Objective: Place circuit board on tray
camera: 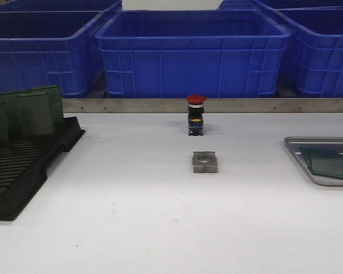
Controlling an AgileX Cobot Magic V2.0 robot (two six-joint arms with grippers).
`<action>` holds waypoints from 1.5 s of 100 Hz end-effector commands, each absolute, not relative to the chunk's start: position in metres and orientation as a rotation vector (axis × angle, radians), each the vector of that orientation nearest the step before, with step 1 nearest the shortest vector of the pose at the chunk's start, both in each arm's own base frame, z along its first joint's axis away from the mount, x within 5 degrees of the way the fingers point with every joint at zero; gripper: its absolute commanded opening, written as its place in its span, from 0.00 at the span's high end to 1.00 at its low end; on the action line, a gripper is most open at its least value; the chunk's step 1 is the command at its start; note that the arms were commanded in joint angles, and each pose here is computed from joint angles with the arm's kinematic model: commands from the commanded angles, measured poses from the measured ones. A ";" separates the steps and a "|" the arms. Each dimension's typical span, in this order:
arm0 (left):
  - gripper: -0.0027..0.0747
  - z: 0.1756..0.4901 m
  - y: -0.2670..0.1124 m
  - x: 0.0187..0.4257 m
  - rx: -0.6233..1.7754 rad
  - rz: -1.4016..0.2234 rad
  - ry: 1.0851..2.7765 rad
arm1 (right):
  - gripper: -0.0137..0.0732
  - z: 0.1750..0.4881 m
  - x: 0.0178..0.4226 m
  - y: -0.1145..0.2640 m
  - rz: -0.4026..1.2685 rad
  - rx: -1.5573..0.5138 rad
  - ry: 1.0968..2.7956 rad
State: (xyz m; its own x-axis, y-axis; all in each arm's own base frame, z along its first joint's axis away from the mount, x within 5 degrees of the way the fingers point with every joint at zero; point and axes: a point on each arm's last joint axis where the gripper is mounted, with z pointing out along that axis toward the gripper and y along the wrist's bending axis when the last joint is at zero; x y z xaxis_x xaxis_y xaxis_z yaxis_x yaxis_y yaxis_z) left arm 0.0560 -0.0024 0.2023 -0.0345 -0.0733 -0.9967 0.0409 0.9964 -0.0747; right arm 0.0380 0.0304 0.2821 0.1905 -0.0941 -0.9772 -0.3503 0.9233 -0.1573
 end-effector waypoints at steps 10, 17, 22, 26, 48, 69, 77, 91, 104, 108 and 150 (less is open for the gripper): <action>0.99 0.195 -0.002 0.056 -0.035 -0.104 1.541 | 0.91 0.292 0.038 0.028 0.185 -0.350 1.352; 0.99 0.195 -0.002 0.056 -0.035 -0.104 1.541 | 0.91 0.292 0.038 0.028 0.185 -0.350 1.352; 0.99 0.195 -0.002 0.056 -0.035 -0.104 1.541 | 0.91 0.292 0.038 0.028 0.185 -0.350 1.352; 0.99 0.195 -0.002 0.056 -0.035 -0.104 1.541 | 0.91 0.292 0.038 0.028 0.185 -0.350 1.352; 0.99 0.195 -0.002 0.056 -0.035 -0.104 1.541 | 0.91 0.292 0.038 0.028 0.180 -0.342 1.350; 0.99 0.195 -0.002 0.056 -0.035 -0.104 1.541 | 0.91 0.292 0.041 0.022 0.134 -0.282 1.343; 0.99 0.195 -0.002 0.056 -0.035 -0.104 1.541 | 0.91 0.289 0.044 0.013 0.072 -0.191 1.345; 0.99 0.195 -0.002 0.056 -0.035 -0.104 1.541 | 0.91 0.278 0.048 0.006 -0.033 -0.146 1.389; 0.99 0.195 -0.002 0.056 -0.035 -0.104 1.541 | 0.91 0.262 0.053 0.002 -0.099 -0.138 1.435; 0.99 0.195 -0.002 0.056 -0.035 -0.104 1.541 | 0.91 0.255 0.055 0.002 -0.108 -0.135 1.429; 0.99 0.195 -0.002 0.056 -0.035 -0.104 1.536 | 0.91 0.220 0.052 -0.001 -0.095 -0.039 1.349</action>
State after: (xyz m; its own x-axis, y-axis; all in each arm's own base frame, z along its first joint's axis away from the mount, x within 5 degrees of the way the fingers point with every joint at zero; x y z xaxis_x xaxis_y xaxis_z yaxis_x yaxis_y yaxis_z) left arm 0.0560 -0.0023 0.2024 -0.0326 -0.0734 -0.9968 0.0396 0.9964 -0.0747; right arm 0.0566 -0.0007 0.2075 0.0982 -0.0817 -0.9918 0.0220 0.9966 -0.0799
